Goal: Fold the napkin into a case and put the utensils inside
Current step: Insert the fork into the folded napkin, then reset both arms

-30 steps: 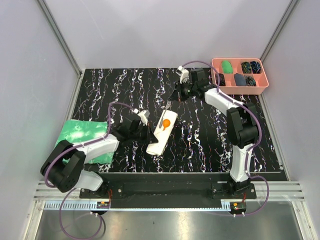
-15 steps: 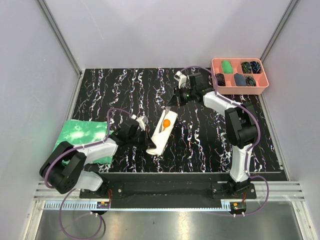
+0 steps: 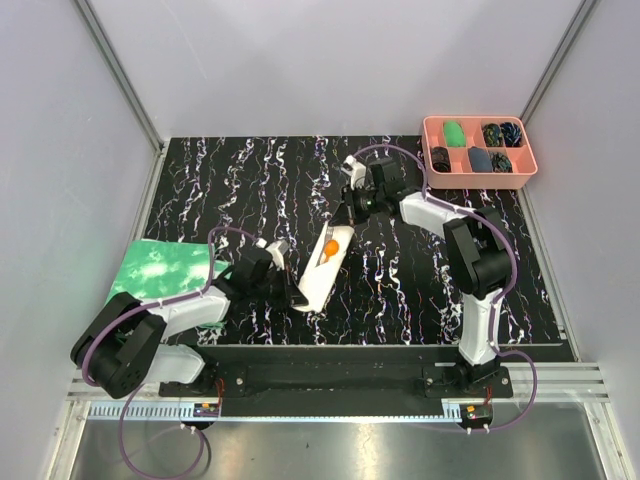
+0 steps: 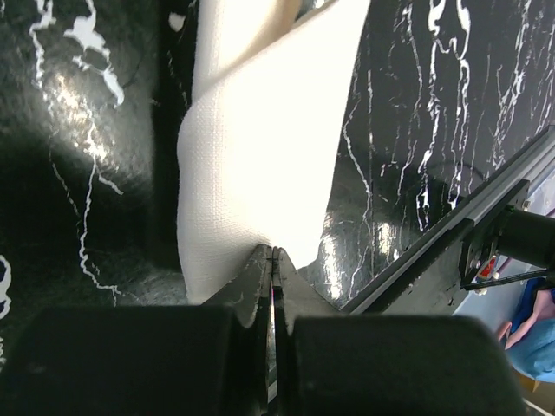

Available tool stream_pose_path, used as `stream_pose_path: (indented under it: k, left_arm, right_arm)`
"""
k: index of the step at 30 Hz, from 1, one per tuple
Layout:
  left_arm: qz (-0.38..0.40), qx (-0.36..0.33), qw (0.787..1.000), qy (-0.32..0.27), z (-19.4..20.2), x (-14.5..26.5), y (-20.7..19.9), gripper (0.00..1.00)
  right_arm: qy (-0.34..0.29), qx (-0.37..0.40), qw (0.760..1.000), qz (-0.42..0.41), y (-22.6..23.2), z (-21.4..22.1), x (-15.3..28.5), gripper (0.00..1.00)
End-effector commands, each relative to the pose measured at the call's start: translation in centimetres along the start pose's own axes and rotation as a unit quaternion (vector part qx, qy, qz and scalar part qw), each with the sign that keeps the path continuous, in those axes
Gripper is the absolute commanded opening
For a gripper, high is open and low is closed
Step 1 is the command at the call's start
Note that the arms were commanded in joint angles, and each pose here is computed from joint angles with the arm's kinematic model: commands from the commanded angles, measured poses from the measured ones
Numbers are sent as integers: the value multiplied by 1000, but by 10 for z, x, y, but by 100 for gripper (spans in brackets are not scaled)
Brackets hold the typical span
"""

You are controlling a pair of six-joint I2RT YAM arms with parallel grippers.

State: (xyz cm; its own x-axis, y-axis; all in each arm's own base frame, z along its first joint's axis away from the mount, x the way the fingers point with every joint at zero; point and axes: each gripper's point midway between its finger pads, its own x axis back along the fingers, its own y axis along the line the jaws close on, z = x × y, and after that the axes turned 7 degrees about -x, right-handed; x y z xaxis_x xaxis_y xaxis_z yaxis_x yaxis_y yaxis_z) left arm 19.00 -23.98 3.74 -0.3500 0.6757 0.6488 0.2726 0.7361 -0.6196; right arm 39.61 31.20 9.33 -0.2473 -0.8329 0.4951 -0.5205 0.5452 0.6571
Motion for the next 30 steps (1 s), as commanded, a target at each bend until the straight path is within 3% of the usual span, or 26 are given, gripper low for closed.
stream_pose_path:
  k: [1,15,18,19,20,23,30]
  left_arm:
    - [22,1,1000,-18,-6,-1,-7,0]
    - [29,0,999,-23,-7,-2,-9,0]
    - [34,-8,999,-28,-11,2,-15,0]
    - [35,-13,999,-30,-13,3,-15,2]
    - [32,-15,999,-34,-16,5,-17,9]
    - [35,-35,997,-67,-32,20,-29,20]
    - [42,-68,990,-116,-63,51,-54,37]
  right_arm:
    - [-21,7,1000,-14,28,-3,6,1]
    - [-2,-18,1000,-20,41,38,-5,6]
    - [-2,-23,1000,-15,39,40,-5,17]
    - [-2,-22,1000,-11,39,40,-4,27]
    - [-10,-20,1000,-3,39,35,-1,32]
    - [-23,-13,999,18,41,20,5,44]
    - [-42,-40,992,109,54,-13,45,65]
